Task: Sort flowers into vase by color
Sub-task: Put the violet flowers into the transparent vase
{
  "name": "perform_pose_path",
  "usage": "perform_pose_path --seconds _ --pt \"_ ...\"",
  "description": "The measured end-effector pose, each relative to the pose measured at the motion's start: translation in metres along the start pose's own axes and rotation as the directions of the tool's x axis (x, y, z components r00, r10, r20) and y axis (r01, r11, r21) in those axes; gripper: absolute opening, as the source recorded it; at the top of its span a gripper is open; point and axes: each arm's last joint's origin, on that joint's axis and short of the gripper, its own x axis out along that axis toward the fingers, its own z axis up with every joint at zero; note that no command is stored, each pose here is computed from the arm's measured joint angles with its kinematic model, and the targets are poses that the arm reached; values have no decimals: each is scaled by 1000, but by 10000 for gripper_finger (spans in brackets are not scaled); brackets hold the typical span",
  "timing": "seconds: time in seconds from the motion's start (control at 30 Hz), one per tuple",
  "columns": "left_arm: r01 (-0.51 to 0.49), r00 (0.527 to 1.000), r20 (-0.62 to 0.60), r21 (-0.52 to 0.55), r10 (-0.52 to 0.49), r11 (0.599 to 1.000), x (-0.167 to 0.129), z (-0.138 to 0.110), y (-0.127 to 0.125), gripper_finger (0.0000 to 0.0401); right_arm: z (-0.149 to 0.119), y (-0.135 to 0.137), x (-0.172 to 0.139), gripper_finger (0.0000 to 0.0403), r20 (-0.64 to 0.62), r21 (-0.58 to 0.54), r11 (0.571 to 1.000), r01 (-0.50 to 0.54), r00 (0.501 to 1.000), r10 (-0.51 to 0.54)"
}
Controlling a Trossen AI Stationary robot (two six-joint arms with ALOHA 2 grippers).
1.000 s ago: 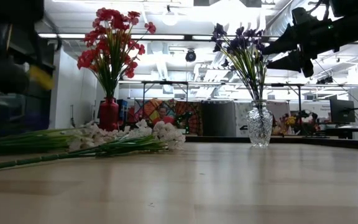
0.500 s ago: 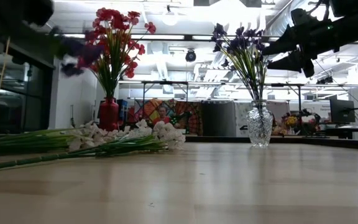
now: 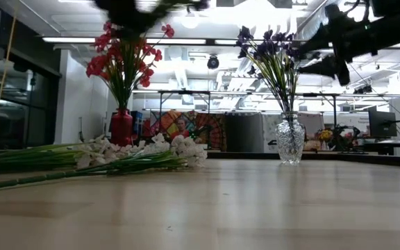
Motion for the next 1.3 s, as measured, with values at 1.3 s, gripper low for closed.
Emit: perform_pose_path --seconds 1.3 --pt "-651 430 869 110 245 751 188 176 121 0 117 50 -69 243 532 -368 928 55 831 162"
